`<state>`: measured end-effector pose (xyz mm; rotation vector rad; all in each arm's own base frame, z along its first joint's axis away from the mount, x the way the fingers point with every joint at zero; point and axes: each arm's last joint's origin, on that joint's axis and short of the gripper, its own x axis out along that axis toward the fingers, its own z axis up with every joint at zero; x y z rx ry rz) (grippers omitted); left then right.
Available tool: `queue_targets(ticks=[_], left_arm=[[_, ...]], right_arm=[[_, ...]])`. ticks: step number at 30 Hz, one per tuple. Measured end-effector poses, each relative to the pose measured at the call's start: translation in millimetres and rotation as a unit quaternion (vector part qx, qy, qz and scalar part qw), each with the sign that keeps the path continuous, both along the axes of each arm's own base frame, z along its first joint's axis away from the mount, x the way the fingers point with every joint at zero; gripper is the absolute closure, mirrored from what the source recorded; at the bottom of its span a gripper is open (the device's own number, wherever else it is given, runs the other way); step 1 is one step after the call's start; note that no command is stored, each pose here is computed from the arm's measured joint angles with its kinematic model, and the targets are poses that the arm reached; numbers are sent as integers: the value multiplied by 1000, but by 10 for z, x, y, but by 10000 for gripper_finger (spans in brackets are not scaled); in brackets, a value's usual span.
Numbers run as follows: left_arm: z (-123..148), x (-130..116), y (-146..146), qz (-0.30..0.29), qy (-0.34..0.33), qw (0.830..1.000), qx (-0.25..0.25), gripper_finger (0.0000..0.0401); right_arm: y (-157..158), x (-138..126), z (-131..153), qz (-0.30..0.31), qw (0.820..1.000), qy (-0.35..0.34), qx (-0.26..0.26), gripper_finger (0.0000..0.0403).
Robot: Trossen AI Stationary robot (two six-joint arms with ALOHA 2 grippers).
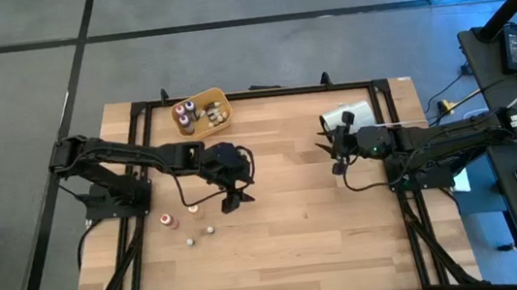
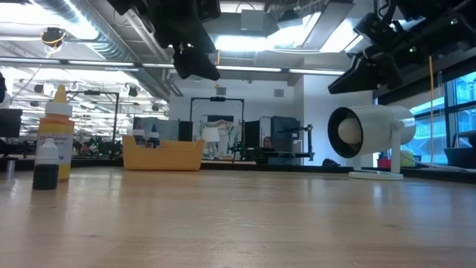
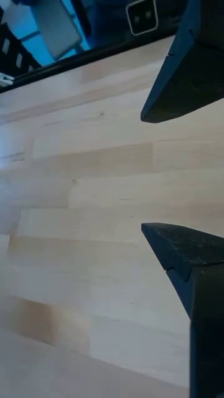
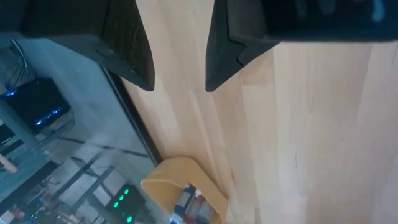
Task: Pick & Place food coloring
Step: Put the large yellow food coloring bottle into the yellow bin
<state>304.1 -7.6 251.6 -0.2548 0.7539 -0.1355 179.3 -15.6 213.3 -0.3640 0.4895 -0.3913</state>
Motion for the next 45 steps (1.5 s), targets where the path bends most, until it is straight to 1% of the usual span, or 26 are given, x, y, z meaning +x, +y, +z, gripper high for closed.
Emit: queue_targets(ticks=[4, 6, 9, 11, 15, 20, 23, 26, 28, 33, 39, 45], left_arm=[[-4, -4, 2, 10, 5, 1000, -7, 132], [-24, -24, 2, 18, 23, 999, -15, 132], [-91, -97, -18, 41, 81, 995, -33, 133], [-143, -164, -46, 66, 128, 989, -34, 134], [-222, -295, -107, 131, 203, 970, -2, 134], [-255, -405, -228, 167, 254, 953, -3, 134], [-287, -524, -306, 196, 307, 931, 4, 134], [-304, -621, -352, 238, 349, 906, -4, 134], [-307, -655, -379, 260, 362, 895, -9, 134], [-308, -677, -443, 276, 366, 889, -18, 134], [-311, -725, -489, 288, 390, 874, -34, 134], [-311, -730, -506, 280, 399, 872, -47, 135]], right_arm=[[0, 10, 20, 4, 1000, -7, -9, 257], [0, 11, 24, 7, 1000, -5, -17, 257], [0, 12, 26, 8, 1000, -5, -19, 257], [0, 15, 32, 8, 1000, -9, -19, 257], [0, 21, 47, 10, 1000, -14, -25, 257], [-3, 30, 70, 11, 999, -26, -29, 257], [-20, 29, 74, 6, 999, -28, -29, 257], [-48, 27, 76, -2, 999, -29, -28, 257], [-66, 25, 76, -7, 999, -29, -28, 257], [-84, 23, 77, -12, 999, -30, -27, 257], [-84, 23, 77, -12, 999, -30, -27, 257], [-84, 23, 77, -12, 999, -30, -26, 257]])
